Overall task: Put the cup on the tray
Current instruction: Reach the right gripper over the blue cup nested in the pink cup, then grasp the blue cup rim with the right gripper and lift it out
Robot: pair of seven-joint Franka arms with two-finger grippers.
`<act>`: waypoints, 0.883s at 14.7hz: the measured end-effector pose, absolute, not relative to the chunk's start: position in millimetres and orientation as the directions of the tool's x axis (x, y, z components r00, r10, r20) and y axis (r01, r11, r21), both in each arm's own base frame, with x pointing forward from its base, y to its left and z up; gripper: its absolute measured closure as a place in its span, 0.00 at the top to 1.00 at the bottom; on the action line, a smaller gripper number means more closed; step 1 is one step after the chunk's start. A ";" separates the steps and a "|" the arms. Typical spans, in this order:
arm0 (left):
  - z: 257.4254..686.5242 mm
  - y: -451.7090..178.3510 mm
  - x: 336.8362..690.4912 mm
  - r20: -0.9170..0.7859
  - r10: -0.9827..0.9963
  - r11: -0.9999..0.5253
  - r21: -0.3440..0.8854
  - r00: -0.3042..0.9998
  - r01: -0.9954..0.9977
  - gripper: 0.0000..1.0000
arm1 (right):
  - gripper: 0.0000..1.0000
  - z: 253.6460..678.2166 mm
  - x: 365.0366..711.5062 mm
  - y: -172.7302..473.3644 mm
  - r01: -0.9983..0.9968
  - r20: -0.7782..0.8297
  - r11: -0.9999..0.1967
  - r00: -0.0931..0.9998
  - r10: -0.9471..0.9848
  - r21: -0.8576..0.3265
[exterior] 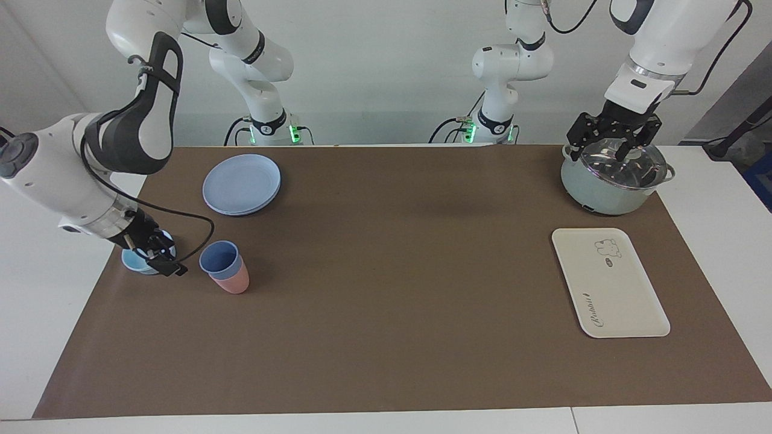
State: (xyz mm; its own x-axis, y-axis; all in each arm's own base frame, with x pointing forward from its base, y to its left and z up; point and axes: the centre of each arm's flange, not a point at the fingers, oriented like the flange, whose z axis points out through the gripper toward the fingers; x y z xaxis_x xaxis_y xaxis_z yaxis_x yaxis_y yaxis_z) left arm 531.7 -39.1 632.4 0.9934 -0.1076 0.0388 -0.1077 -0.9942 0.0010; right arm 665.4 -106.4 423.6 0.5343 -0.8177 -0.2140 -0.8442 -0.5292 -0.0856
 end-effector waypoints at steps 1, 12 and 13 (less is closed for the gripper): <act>632.5 -37.0 531.7 0.039 -0.104 -0.995 0.001 0.994 -0.104 1.00 | 0.93 409.9 669.7 -107.8 -0.860 -0.235 -0.504 0.508 -0.829 -0.083; 634.6 -27.0 531.0 0.043 -0.087 -0.996 0.000 0.995 -0.087 1.00 | 0.93 322.8 679.3 -103.1 -0.948 -0.458 -0.312 0.303 -0.836 -0.056; 634.8 -26.4 530.8 0.043 -0.086 -0.996 0.000 0.995 -0.086 1.00 | 0.93 319.2 677.6 -102.1 -0.951 -0.468 -0.305 0.293 -0.834 -0.051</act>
